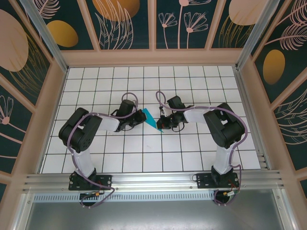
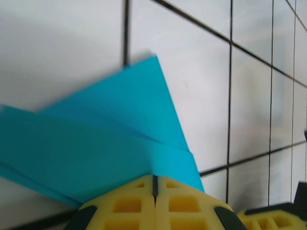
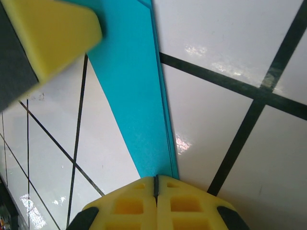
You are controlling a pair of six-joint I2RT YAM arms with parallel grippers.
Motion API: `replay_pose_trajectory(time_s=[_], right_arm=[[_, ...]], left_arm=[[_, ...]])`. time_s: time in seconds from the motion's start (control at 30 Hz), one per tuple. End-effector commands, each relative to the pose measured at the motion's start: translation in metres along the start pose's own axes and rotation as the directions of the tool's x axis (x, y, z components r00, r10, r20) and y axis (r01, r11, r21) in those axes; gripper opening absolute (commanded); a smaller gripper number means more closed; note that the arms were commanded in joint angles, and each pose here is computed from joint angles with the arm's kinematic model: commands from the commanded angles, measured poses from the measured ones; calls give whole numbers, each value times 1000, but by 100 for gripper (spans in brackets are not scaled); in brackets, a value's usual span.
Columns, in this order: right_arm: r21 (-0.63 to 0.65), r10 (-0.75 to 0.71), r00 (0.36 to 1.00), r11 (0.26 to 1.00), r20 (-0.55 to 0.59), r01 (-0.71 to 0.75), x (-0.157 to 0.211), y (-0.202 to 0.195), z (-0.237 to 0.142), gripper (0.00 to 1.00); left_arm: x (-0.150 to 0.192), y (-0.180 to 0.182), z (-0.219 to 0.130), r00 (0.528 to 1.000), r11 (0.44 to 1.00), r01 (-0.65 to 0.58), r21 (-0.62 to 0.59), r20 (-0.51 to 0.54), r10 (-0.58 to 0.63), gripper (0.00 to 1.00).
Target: Fold a paper plane with a square sheet of paper (pick it up from the middle)
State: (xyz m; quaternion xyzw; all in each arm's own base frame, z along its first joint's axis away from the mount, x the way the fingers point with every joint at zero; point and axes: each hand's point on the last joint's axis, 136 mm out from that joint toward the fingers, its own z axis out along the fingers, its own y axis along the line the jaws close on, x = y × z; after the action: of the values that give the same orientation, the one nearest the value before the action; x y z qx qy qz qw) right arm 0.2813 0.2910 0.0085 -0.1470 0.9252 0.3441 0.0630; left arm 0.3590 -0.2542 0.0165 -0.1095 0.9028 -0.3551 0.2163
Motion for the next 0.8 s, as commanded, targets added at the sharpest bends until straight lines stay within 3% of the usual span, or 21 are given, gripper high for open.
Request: replay_pose_trajectory(time_s=[0.0, 0.2, 0.5, 0.77], right_arm=[[379, 216, 955, 917, -202, -127, 91, -98, 12, 4], [380, 222, 955, 915, -199, -134, 91, -98, 12, 4], [377, 221, 956, 916, -193, -136, 90, -97, 12, 4], [358, 215, 958, 924, -187, -137, 87, -93, 12, 4]], left_arm=[[-21, 41, -9, 997, 991, 12, -136, 78, -1, 6], [-37, 74, -20, 992, 980, 38, -193, 124, -14, 6], [-53, 92, -30, 988, 976, 55, -212, 151, -22, 7], [-79, 26, -56, 981, 999, -32, -19, 192, 35, 10]])
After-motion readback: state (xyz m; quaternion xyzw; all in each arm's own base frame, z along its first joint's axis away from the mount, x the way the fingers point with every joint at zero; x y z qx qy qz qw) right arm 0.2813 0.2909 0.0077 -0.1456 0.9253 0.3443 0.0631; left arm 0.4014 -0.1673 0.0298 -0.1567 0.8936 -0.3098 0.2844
